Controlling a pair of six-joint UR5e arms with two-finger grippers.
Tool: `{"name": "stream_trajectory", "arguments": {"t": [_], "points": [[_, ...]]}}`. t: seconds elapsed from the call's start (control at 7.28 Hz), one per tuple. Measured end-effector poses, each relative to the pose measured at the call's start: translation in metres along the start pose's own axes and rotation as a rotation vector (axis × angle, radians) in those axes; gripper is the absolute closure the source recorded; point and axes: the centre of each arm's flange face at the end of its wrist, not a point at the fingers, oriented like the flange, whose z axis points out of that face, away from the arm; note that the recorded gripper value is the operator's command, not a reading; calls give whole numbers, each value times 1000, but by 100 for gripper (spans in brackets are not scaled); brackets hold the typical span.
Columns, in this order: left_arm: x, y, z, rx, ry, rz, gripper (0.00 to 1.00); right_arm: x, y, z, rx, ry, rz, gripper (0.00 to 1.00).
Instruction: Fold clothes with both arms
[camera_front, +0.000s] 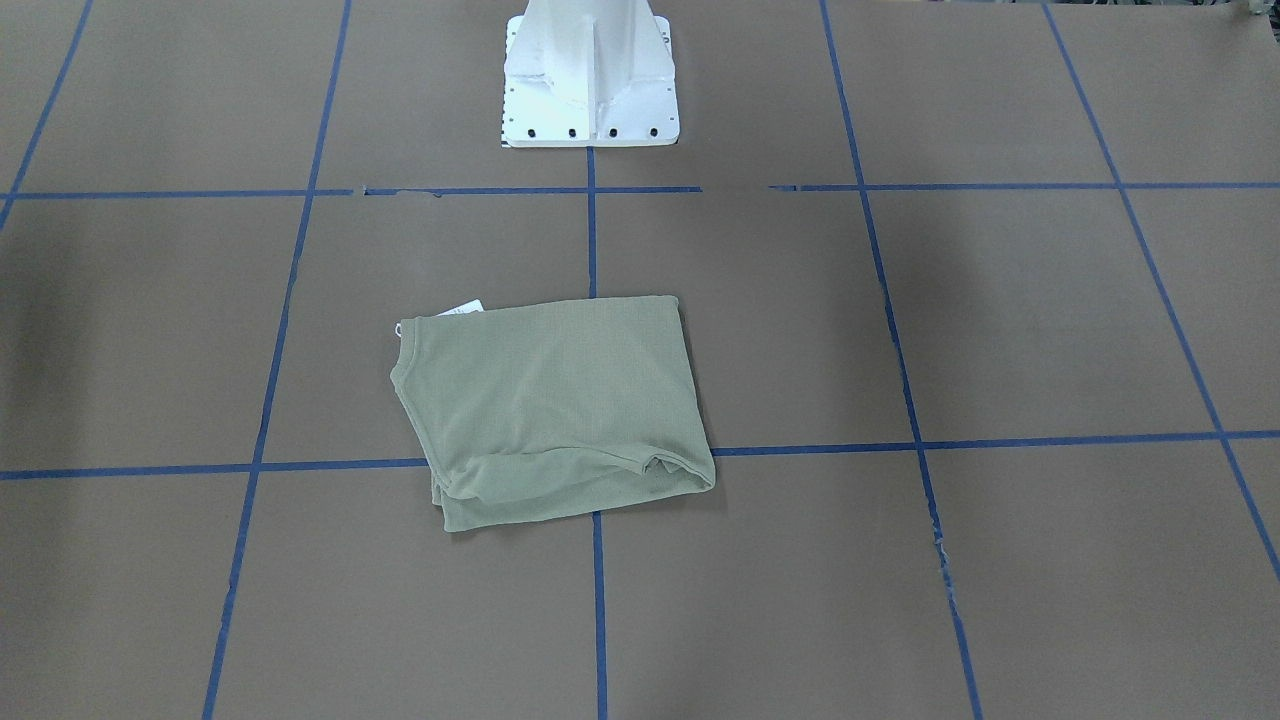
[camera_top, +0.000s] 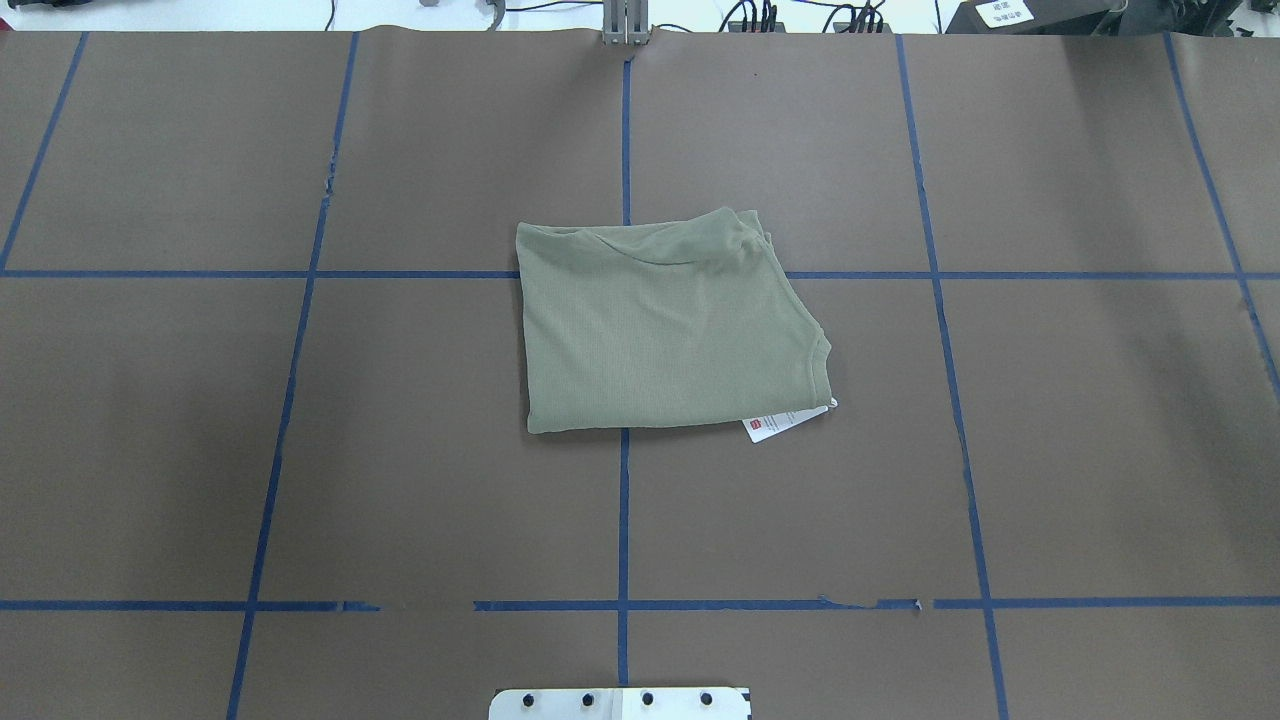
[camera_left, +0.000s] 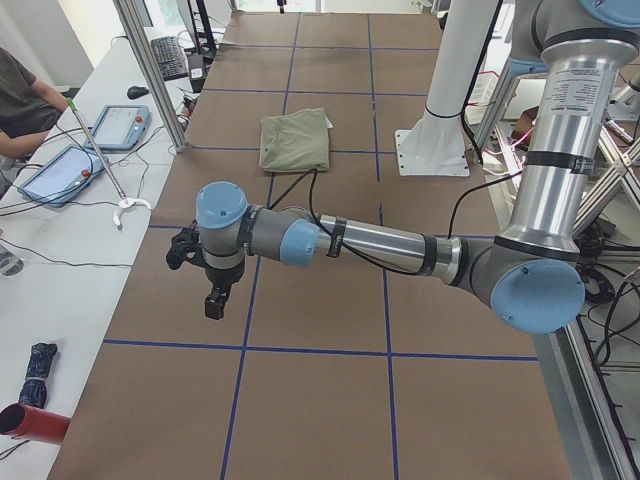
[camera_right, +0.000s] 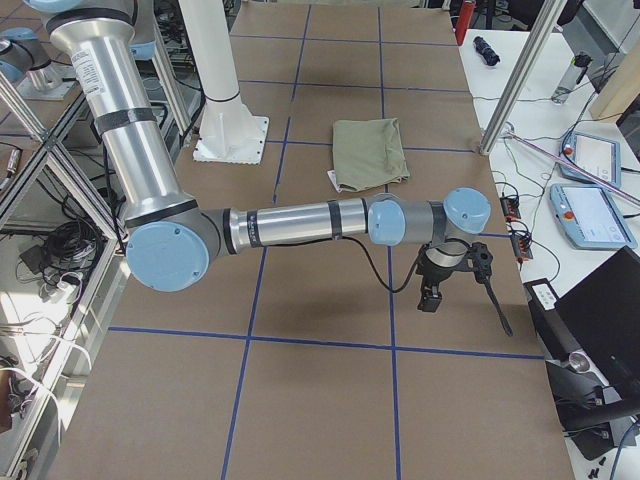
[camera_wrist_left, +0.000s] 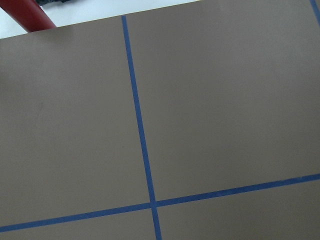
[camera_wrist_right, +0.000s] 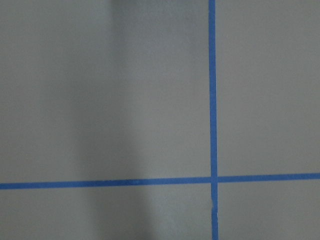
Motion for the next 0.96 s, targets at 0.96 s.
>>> {"name": "stream_trajectory", "arguments": {"t": [0.96], "points": [[-2, 33, 9, -55, 9, -29, 0, 4, 68, -7, 19, 50, -5, 0]]}}
